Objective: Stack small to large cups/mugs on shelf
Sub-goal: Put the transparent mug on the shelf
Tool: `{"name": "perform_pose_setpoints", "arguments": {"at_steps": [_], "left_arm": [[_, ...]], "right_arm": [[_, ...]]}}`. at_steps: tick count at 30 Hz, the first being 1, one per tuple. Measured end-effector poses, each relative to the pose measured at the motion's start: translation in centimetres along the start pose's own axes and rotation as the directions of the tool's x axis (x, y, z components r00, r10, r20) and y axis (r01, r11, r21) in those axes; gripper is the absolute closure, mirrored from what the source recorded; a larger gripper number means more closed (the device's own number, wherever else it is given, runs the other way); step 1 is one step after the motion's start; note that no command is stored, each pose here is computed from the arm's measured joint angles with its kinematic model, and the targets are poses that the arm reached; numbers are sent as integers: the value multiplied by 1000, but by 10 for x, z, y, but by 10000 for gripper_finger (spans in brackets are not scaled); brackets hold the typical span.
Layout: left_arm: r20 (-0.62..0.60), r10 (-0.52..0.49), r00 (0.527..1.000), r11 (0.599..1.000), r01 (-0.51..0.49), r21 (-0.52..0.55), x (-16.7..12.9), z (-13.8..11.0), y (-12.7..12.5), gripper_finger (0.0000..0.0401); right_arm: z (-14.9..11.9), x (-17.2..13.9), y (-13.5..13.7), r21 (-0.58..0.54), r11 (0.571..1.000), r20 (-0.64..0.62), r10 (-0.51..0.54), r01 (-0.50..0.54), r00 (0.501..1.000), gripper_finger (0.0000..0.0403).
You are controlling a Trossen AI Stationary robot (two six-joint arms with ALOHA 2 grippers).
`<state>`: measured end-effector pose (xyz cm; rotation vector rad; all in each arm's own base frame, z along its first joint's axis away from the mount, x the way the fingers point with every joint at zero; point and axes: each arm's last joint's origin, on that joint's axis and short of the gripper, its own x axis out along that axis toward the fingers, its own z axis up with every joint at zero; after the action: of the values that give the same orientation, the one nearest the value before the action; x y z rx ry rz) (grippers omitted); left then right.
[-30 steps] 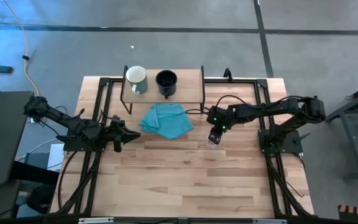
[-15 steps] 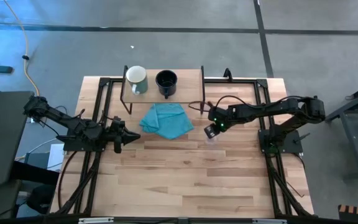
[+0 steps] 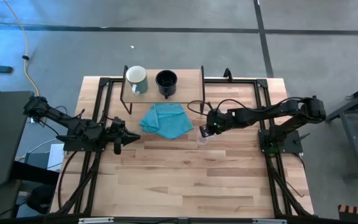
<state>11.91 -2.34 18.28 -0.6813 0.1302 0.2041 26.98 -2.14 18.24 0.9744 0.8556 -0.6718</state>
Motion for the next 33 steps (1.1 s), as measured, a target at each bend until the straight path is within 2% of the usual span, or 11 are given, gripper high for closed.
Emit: {"name": "perform_pose_setpoints", "arguments": {"at_steps": [5,9,14,17,27,33], "left_arm": [[1,0,1000,1000,0,18,0,0,0,375],[0,-1,1000,1000,1,19,0,0,0,375],[1,-2,1000,1000,2,18,0,0,0,375],[2,-2,1000,1000,2,17,0,0,0,375],[-14,-19,1000,1000,18,-14,0,0,-1,375],[-22,-27,999,999,26,-37,0,-1,-1,375]], "right_arm": [[0,0,1,-26,999,-13,18,-19,1000,303],[2,-2,4,-66,997,4,49,-49,999,259],[4,-2,6,-172,982,19,80,-75,997,200],[6,-2,5,-213,972,-17,100,-101,995,180],[28,-4,8,-306,898,-85,303,-314,949,174],[36,-4,1,-339,863,-156,342,-375,927,174]]}}
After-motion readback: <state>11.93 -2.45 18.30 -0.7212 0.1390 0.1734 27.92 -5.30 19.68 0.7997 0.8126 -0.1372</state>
